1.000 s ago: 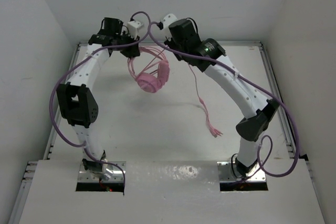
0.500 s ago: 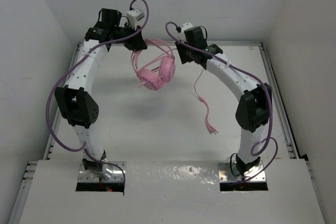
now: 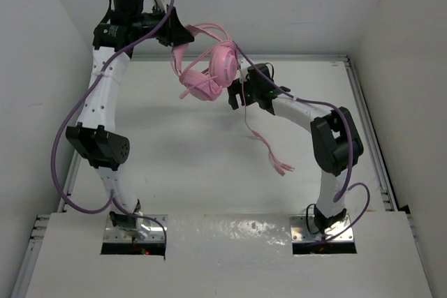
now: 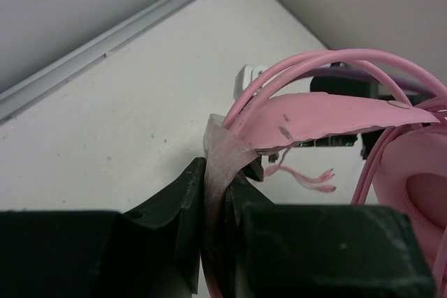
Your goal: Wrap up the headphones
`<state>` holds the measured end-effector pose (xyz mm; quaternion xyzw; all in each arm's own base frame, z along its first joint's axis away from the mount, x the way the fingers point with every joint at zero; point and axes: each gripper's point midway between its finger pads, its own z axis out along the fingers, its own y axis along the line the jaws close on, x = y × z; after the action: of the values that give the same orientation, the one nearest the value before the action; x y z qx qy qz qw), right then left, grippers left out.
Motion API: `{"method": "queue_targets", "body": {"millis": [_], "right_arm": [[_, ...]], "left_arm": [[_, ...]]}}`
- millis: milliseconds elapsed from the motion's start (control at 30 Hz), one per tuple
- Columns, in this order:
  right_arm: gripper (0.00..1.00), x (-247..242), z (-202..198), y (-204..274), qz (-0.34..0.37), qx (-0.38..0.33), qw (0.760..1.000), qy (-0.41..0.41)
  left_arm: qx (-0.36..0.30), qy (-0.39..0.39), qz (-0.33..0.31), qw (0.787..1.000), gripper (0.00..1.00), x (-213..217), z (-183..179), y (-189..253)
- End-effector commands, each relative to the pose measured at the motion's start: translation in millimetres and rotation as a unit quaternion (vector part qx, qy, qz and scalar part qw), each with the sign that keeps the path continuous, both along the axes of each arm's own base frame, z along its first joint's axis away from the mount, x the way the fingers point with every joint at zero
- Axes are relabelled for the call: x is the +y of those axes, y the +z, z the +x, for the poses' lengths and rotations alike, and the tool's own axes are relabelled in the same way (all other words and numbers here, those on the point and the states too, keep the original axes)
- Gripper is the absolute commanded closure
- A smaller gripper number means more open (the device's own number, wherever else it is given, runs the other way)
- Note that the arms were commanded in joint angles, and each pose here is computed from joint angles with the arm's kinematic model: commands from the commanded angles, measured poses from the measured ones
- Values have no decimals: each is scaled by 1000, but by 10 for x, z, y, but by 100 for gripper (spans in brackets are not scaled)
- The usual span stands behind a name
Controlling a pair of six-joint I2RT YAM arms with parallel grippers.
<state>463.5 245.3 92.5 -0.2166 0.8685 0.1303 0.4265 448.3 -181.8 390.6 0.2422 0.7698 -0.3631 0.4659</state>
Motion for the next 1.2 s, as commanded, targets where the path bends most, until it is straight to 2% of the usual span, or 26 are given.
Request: {"method": "queue_targets", "body": {"millis": [0,167,333,400,467,533,600,733,800,833,900,1033,1167], "right_arm": [[20,112,-117,17,30,-7,999,44],[20,-393,-151,-74,21,14,999,-26],[18,-971,-146,-27,68,33,993,-91],[16,-1000,-208,36,63,19,996,-66],[16,-979,-385,58,32,6,999,-3],[19,-965,-520,154,29,-11,999,29],[21,-961,-788,-29,20,-12,997,68],[23,-623,-1245,21,91,-94,981,143],[23,-426,-1362,8,72,-137,975,162],[22,-382,-1339,-30,50,-148,977,147],[22,-364,-1175,57,53,-179,977,107],[21,-440,-835,-32,23,-175,984,32],[24,-373,-723,-246,-5,-139,990,29]], "left_arm": [[-61,-17,-68,996,100,-53,-319,810],[-58,-28,-75,995,100,-75,-336,822],[-58,-34,-81,994,100,-95,-331,836],[-57,-35,-84,994,100,-101,-322,838],[-57,-33,-83,994,100,-94,-300,831],[-58,-31,-84,994,100,-86,-296,839],[-61,-28,-85,994,100,-77,-289,862],[-57,-26,-94,994,100,-76,-268,890],[-53,-27,-96,994,100,-81,-262,874],[-51,-27,-95,994,100,-82,-253,857],[-50,-27,-95,994,100,-82,-252,849],[-53,-27,-94,994,100,-78,-282,871],[-56,-29,-91,994,100,-72,-327,896]]}}
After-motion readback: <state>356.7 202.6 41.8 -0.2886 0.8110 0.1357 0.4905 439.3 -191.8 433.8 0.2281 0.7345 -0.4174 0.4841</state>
